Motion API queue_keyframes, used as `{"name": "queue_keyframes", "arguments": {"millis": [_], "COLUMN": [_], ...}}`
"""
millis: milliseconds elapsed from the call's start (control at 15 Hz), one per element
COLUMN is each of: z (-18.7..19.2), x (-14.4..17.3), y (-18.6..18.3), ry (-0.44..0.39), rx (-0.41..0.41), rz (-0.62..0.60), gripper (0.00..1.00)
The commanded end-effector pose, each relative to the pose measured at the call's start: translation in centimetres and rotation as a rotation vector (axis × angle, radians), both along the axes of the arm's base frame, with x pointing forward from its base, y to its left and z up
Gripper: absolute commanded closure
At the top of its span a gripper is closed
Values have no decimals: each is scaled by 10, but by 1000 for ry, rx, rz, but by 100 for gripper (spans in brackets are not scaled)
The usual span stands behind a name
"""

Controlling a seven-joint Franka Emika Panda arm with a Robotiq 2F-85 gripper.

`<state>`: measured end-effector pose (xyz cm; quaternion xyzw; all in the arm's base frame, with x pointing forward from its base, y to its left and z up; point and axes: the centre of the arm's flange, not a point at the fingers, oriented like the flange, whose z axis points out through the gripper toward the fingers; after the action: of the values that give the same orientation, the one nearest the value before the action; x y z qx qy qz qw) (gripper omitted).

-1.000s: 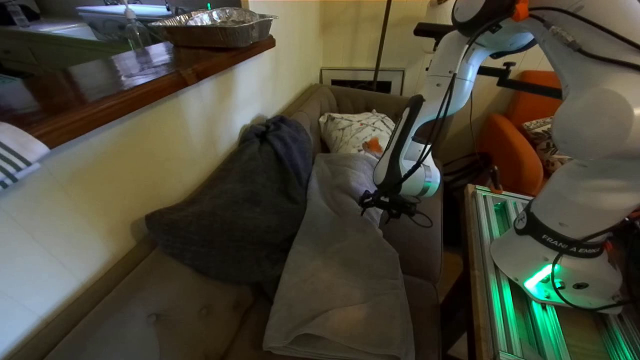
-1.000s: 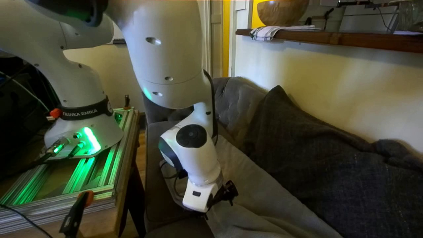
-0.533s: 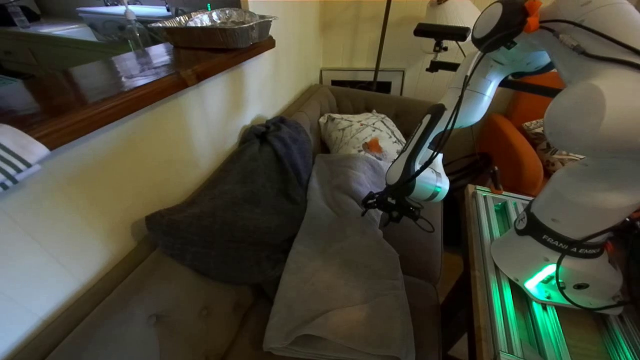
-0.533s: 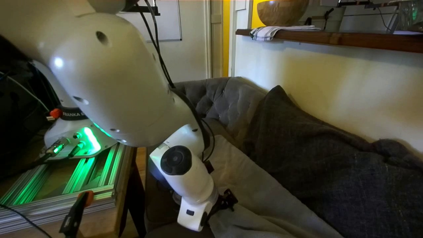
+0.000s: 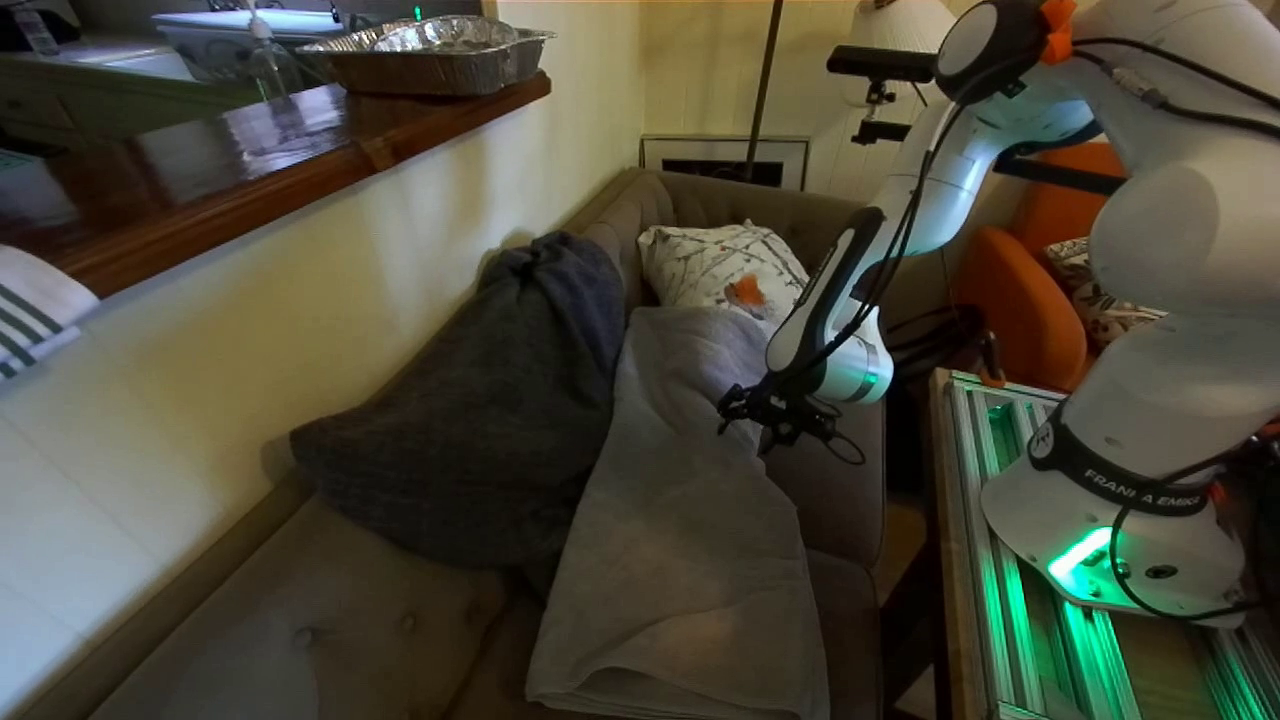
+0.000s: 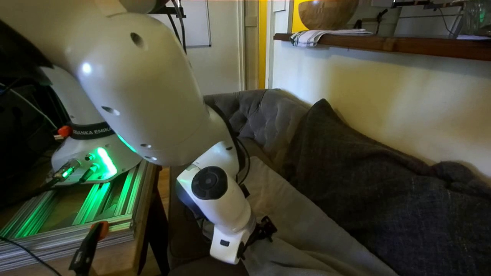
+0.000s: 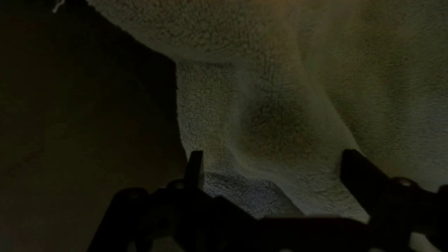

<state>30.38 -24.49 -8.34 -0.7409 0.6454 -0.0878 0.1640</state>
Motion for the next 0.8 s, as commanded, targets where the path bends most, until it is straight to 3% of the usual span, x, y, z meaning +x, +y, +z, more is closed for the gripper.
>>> {"name": "queue_keyframes", "arguments": {"millis": [0,333,733], "z": [-16,-24,-34], "x": [-13,-35,-50], "y": [-16,-35,-46], "ry": [-5,-35,-75], "rx": [38,82,74], "rz": [-7,-61,-93], "gripper": [0,0,0]}}
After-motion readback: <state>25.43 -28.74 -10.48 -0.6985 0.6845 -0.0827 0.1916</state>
